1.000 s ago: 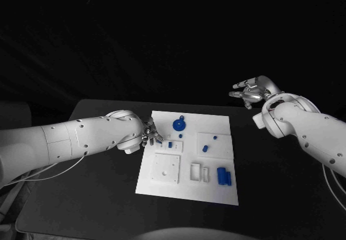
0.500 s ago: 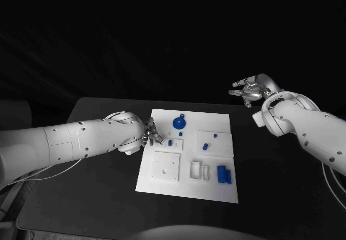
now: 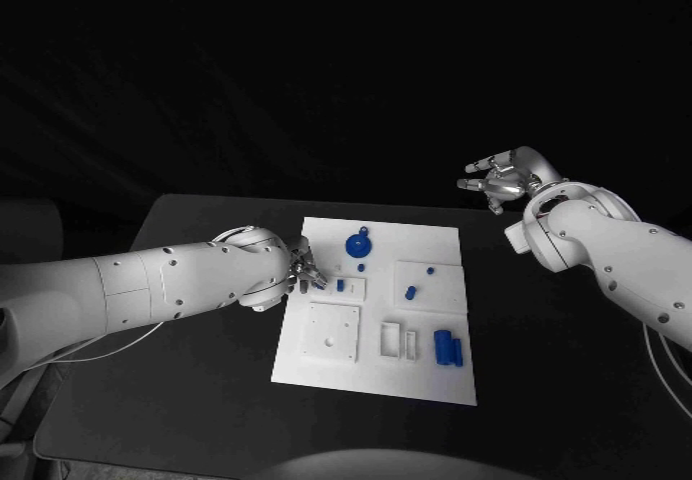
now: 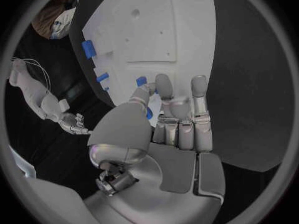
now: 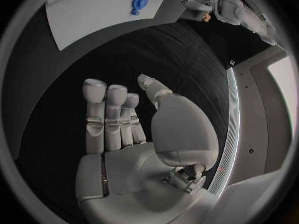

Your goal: Assemble the parts on the task board

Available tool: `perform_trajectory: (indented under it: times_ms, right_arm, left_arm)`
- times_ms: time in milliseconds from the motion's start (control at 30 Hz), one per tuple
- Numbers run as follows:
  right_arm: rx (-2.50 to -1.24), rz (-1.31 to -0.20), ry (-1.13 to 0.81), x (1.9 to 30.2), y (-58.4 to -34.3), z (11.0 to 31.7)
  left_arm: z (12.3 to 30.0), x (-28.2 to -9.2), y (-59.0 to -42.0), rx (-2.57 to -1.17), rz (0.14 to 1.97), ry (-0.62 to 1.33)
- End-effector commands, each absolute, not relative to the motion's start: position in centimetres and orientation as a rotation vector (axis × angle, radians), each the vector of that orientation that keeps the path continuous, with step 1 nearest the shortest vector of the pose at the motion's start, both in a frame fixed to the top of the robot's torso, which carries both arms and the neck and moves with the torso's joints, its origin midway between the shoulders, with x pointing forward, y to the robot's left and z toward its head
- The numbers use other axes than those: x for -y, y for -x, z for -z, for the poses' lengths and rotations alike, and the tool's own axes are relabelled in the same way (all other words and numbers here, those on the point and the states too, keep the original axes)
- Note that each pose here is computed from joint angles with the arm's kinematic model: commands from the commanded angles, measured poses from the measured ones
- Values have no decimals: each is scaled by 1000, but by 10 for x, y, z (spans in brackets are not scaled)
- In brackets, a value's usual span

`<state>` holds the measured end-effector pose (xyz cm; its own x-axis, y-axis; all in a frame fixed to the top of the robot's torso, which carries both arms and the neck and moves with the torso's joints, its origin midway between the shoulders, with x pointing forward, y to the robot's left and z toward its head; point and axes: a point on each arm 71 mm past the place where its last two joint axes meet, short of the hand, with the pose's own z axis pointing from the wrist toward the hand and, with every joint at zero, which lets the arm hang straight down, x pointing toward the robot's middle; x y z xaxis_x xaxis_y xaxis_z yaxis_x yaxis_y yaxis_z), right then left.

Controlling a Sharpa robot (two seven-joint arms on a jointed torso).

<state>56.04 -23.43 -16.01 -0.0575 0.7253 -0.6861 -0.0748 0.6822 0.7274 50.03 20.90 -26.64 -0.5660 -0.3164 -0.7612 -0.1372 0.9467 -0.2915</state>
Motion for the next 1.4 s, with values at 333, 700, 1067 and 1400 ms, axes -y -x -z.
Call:
perform_trajectory:
  times_ms: [333, 700, 1067, 1400]
  right_arm:
    - [-1508, -719, -554, 233, -560, 161]
    - [-1508, -719, -554, 233, -560, 161]
    - [-1508, -715, -556, 235, -560, 161]
    - [-1509, -715, -556, 235, -560, 161]
  left_arm:
    - [268, -206, -501, -2172, 251, 301]
    - [269, -205, -501, -2179, 250, 293]
    - [271, -202, -501, -2194, 233, 245]
    - [273, -202, -500, -2208, 229, 235]
